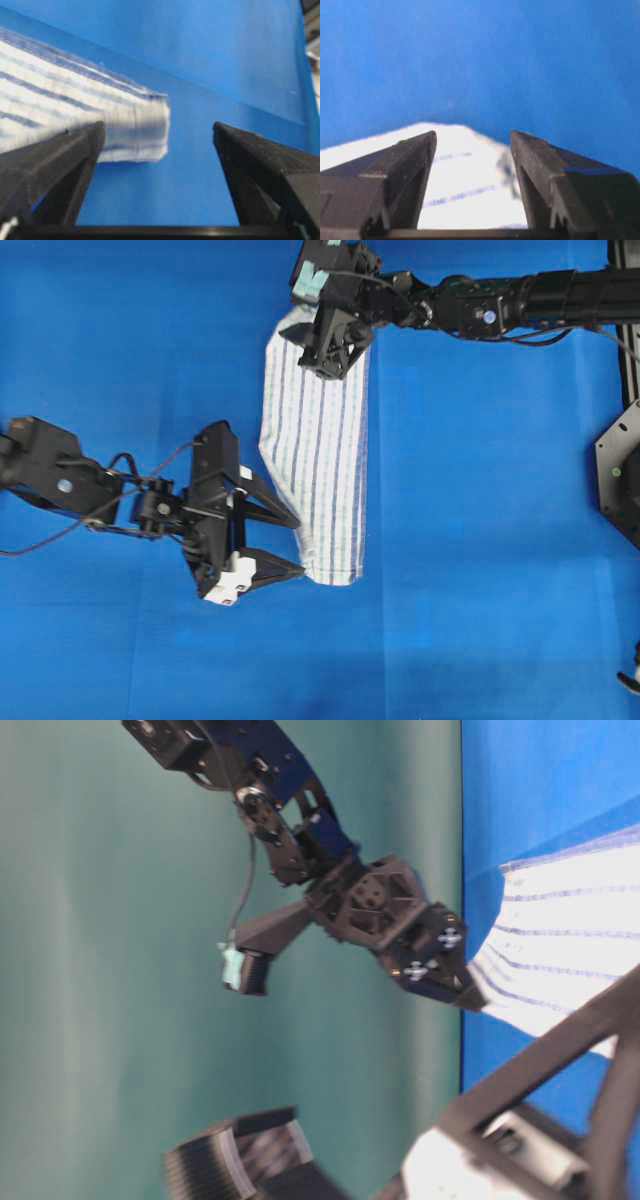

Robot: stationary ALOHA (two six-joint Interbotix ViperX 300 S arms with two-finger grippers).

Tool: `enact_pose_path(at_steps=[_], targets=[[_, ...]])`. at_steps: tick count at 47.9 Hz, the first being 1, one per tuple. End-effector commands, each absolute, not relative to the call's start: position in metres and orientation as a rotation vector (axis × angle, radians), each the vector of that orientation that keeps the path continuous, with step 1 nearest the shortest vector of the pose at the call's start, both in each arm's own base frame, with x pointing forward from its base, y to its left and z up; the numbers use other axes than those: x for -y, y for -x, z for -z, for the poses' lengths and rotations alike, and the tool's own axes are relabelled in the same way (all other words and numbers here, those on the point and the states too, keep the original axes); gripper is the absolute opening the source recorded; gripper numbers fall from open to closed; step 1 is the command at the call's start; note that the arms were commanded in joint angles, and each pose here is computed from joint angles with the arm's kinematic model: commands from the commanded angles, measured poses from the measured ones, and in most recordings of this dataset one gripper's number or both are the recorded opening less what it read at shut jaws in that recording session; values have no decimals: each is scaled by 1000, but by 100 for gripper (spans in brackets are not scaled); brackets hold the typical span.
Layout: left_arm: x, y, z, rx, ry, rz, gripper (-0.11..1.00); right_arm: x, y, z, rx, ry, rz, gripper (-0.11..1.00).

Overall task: Fold the blue towel.
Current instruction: 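Lay the strip down lengthwise and open both grippers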

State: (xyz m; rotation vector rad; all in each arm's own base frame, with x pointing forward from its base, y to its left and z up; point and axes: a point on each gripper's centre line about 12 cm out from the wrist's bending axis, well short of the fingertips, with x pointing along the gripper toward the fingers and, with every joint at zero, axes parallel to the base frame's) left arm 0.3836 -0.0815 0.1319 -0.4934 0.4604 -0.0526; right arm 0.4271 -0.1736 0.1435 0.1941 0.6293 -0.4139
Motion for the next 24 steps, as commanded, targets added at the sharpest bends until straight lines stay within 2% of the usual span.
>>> enact_pose_path(at_steps=[1, 14, 24], targets=[[80, -375, -162, -423, 501, 68, 92, 173, -428, -183, -542, -158, 409, 92], [57, -344, -200, -378, 476, 49, 92, 164, -408, -228, -471, -112, 388, 93], [14, -340, -202, -354, 360, -44, 92, 155, -379, -233, -460, -111, 404, 93]])
